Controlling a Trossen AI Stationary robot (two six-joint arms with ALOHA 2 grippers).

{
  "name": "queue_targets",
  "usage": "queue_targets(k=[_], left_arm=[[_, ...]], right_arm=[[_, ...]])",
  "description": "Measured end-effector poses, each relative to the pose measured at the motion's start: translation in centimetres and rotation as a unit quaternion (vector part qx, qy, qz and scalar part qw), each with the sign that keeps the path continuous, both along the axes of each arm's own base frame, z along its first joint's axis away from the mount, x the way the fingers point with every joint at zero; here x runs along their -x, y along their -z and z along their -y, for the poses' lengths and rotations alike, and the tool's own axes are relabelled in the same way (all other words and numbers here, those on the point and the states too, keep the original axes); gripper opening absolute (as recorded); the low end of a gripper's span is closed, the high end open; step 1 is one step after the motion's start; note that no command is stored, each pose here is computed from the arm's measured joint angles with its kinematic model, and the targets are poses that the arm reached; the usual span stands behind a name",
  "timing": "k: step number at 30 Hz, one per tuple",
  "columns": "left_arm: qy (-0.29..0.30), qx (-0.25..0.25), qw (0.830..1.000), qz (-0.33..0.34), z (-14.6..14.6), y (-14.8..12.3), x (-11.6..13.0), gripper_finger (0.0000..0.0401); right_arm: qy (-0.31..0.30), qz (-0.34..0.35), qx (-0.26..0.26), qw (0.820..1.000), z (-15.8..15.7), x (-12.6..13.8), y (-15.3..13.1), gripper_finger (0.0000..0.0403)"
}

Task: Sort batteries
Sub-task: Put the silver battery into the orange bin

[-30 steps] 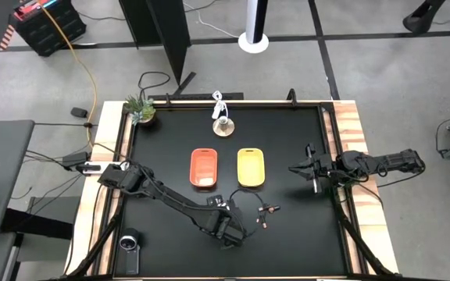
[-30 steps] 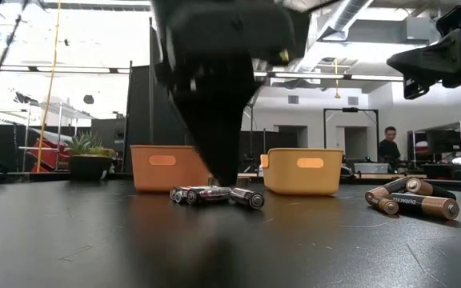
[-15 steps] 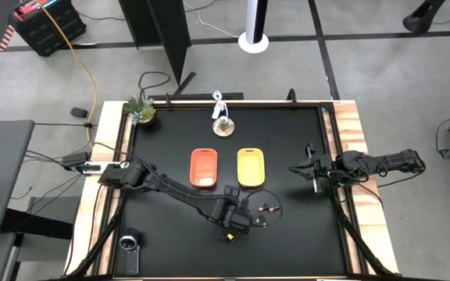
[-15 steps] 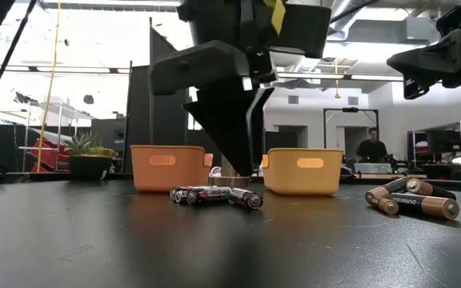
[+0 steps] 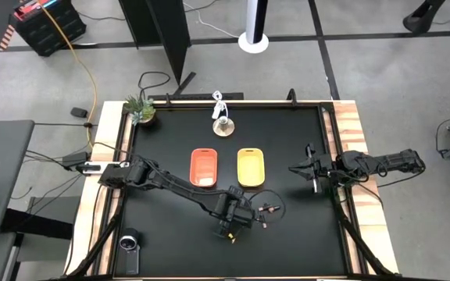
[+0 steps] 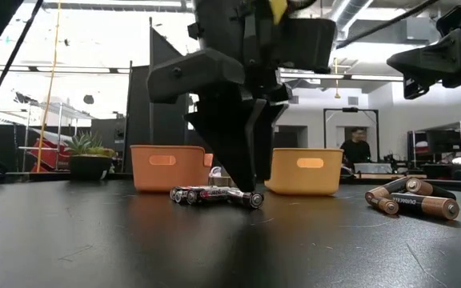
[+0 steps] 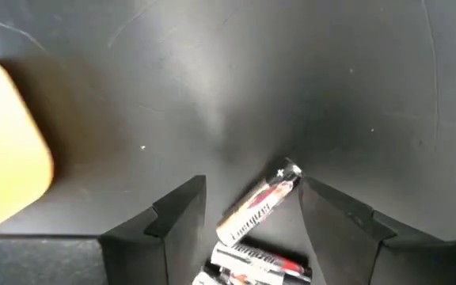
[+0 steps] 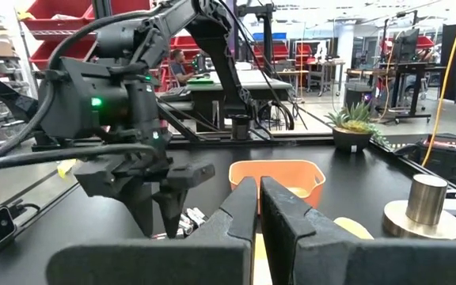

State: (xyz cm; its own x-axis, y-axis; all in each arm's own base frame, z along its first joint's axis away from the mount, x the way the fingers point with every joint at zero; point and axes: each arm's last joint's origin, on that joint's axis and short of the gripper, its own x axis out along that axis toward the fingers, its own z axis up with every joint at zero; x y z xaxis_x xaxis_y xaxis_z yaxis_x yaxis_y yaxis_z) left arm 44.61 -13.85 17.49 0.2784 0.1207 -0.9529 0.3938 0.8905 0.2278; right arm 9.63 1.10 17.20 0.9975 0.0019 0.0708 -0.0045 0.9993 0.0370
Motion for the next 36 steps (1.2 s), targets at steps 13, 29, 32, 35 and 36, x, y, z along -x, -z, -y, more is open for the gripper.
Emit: queue_targets(k=[13,29,32,35,36], left_arm=[[0.008,0.014,1.0,-0.014,-0.2,1.4,0.4,0.018],[0.004,0.029,1.0,-0.002,-1.0,1.4,-0.2,0.0051],[-0.005,0.034,0.999,0.007,-1.0,1.4,-0.4,0.004],[-0.013,0.037,0.999,0.009,-1.0,1.3,-0.4,0.0038],[-0.014,0.037,0.999,0.009,-1.0,1.3,-0.4,0.0038]], right_arm=[[0.0,0.0,0.001,1.0,0.0,0.0,0.0,0.0038],[0.0,0.003,-0.001,1.0,0.0,0.1,-0.3,0.0038],[0.0,0.004,-0.001,1.0,0.0,0.1,-0.3,0.0038],[0.0,0.004,-0.001,1.0,0.0,0.1,-0.3,0.0038],[0.0,0.005,-0.001,1.0,0.0,0.1,-0.3,0.0038]])
